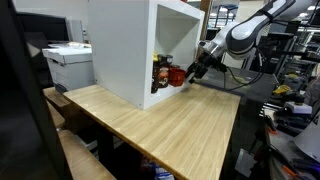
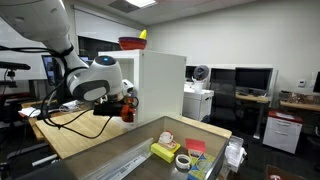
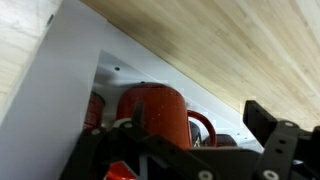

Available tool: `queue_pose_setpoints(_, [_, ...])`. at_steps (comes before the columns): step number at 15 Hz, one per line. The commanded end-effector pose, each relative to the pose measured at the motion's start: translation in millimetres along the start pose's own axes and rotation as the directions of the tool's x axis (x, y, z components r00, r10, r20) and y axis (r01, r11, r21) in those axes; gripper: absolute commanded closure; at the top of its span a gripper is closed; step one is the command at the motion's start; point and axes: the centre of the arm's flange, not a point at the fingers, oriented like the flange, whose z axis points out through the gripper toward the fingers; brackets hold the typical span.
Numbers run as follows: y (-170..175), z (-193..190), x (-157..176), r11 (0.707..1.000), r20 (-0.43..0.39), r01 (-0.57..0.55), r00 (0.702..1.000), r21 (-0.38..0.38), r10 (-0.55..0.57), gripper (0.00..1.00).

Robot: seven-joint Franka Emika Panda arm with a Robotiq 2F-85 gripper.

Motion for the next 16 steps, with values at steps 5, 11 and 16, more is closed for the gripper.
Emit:
queue_pose_setpoints(5, [1.9,4.9,8.3,1.0,-0.012,0.008,1.0,0.006,-0.008,0.0])
queue_pose_setpoints(11, [2.3,5.6,8.3,1.0,-0.016,0.005,1.0,0.009,-0.005,0.0])
queue_pose_setpoints(16, [1.9,6.8,7.6,1.0,-0.016,-0.004,1.0,0.006,0.004,0.0])
